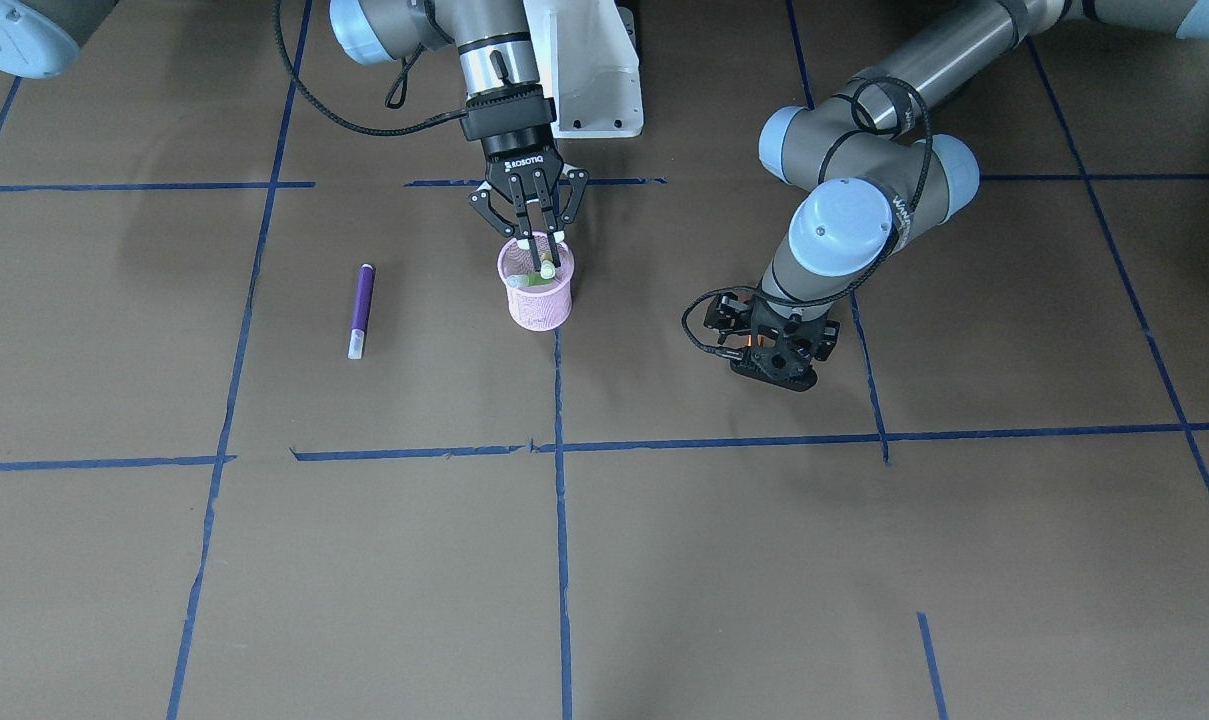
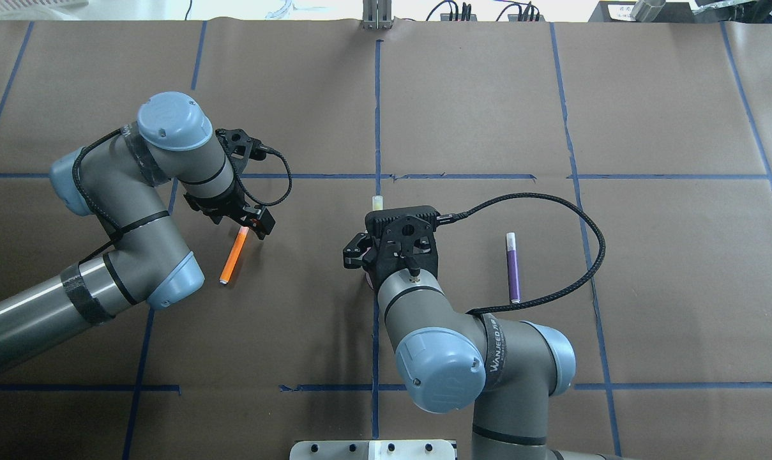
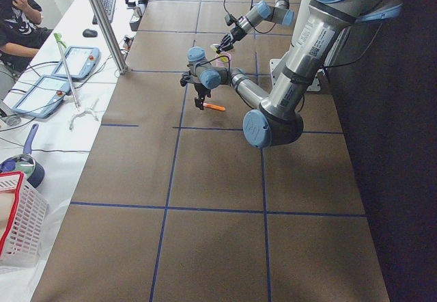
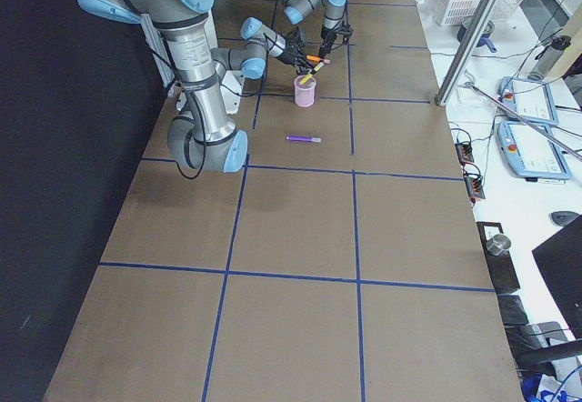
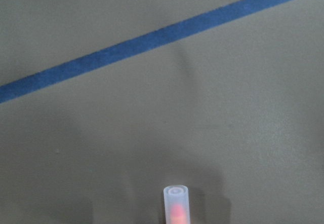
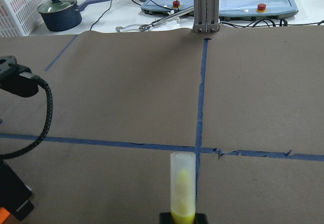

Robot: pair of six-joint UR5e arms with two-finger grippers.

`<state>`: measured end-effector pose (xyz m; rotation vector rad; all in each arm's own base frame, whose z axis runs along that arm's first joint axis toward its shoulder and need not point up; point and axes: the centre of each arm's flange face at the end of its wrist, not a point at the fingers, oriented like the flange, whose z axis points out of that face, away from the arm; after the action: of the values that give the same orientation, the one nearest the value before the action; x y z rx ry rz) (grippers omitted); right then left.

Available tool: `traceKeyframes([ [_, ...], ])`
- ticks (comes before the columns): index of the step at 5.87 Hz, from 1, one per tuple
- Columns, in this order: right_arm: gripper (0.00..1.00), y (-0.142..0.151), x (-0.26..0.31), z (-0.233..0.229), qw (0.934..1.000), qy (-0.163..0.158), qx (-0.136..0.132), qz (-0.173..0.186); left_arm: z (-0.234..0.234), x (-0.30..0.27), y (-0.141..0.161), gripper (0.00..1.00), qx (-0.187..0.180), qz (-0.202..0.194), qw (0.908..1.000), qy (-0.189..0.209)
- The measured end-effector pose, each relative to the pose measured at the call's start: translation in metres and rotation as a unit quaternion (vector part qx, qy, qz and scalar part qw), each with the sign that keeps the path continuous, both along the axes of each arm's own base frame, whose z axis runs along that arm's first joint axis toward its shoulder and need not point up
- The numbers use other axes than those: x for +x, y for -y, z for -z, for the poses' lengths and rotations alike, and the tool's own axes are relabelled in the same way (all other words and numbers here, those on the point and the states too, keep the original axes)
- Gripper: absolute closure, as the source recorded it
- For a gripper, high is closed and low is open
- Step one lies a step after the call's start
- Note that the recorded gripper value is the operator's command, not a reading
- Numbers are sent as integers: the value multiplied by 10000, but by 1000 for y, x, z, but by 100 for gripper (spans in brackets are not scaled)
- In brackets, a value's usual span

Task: Collect pens into pen holder
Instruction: 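Lower the yellow highlighter into the cup and open the right gripper, then move the right gripper toward the purple marker while the left grasps the orange highlighter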

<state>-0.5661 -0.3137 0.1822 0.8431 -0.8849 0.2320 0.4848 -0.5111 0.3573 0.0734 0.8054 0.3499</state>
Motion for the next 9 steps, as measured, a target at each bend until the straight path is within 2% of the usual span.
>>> traceKeyframes([
  [1, 24, 1, 1, -2, 10000, -30, 5, -3, -1, 0, 0, 0, -1, -1, 10000, 3],
  [2, 0, 3, 2, -2, 10000, -30, 8, -26, -1, 0, 0, 0, 0, -4, 10000, 5],
  [4, 0, 12, 7, 0, 9999, -32, 8, -101, -1, 0, 0, 0, 3, -8, 10000, 3],
  [6, 0, 28, 22, 7, 9999, -8, -140, 53, -1, 0, 0, 0, 2, -16, 10000, 8],
  [7, 0, 43, 43, 13, 9987, -93, -410, 303, -2, 0, 0, 0, 0, -20, 10000, 9],
  [8, 0, 65, 66, 11, 9947, -267, -769, 635, -2, 0, 0, 12, 1, -25, 10000, 8],
  [9, 0, 90, 89, 4, 9882, -489, -1069, 984, -2, 0, 0, 19, -1, -28, 10000, 8],
])
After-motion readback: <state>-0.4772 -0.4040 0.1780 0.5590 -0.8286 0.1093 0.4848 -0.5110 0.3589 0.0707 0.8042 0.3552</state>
